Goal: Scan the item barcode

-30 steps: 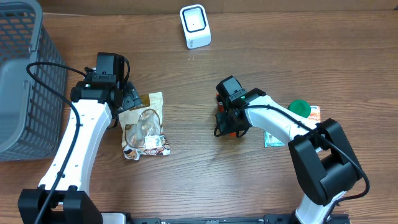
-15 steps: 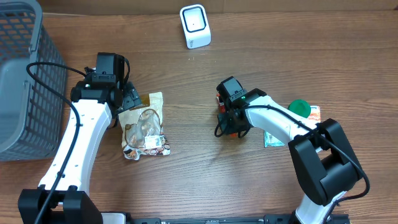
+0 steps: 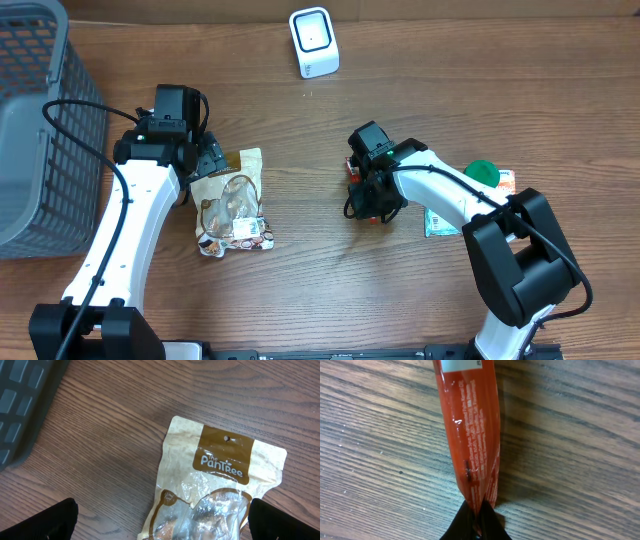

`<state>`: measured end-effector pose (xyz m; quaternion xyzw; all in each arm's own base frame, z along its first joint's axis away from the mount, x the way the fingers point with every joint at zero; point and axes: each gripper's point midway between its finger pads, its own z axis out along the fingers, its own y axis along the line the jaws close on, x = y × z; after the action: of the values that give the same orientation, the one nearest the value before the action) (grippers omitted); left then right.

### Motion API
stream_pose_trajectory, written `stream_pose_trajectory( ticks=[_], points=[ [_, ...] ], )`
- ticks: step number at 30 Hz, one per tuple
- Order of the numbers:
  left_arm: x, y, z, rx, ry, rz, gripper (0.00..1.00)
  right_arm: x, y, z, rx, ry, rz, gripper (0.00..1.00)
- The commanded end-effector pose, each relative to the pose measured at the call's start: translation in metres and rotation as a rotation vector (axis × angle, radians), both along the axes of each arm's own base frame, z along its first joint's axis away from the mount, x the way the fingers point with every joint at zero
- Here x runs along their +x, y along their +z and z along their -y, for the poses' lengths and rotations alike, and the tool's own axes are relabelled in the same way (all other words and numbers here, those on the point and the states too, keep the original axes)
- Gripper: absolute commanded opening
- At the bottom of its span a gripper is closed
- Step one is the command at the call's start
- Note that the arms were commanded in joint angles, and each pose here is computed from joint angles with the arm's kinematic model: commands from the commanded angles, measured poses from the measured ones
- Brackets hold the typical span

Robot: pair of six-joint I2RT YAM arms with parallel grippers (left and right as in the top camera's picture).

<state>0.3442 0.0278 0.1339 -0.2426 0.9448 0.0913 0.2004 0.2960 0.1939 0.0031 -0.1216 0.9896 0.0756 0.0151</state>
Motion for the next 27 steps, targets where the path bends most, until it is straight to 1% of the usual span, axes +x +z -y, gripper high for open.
stream_pose_trajectory(
  ticks=[1, 3, 6, 10, 13, 18, 21, 22, 23, 25, 27],
  points=[
    [0.003, 0.012, 0.001, 0.000, -0.008, 0.032, 1.00, 0.002, -0.001, -0.007, 0.021, -0.021, -0.013, 0.04],
    [0.003, 0.012, 0.001, 0.000, -0.008, 0.032, 1.00, 0.003, 0.001, -0.011, 0.042, -0.019, -0.015, 0.04],
    [0.003, 0.012, 0.001, 0.000, -0.008, 0.032, 1.00, 0.007, 0.014, -0.024, 0.118, -0.016, -0.017, 0.04],
    [0.003, 0.012, 0.001, 0.000, -0.008, 0.032, 1.00, 0.018, 0.047, -0.046, 0.289, -0.011, -0.011, 0.04],
    [0.003, 0.012, 0.001, 0.000, -0.008, 0.032, 1.00, 0.026, 0.069, -0.058, 0.374, -0.001, 0.001, 0.04],
    [0.003, 0.012, 0.001, 0.000, -0.008, 0.032, 1.00, 0.034, 0.086, -0.069, 0.411, 0.070, 0.049, 0.04],
    [0.003, 0.012, 0.001, 0.000, -0.008, 0.032, 1.00, 0.036, 0.100, -0.085, 0.514, 0.101, 0.057, 0.04],
    [0.003, 0.012, 0.001, 0.000, -0.008, 0.032, 1.00, 0.036, 0.111, -0.095, 0.603, 0.124, 0.052, 0.04],
    [0.003, 0.012, 0.001, 0.000, -0.008, 0.032, 1.00, 0.036, 0.116, -0.100, 0.642, 0.147, 0.055, 0.04],
    [0.003, 0.012, 0.001, 0.000, -0.008, 0.032, 1.00, 0.036, 0.122, -0.106, 0.680, 0.175, 0.067, 0.04],
    [0.003, 0.012, 0.001, 0.000, -0.008, 0.032, 1.00, 0.036, 0.122, -0.106, 0.680, 0.175, 0.065, 0.04]
  ],
)
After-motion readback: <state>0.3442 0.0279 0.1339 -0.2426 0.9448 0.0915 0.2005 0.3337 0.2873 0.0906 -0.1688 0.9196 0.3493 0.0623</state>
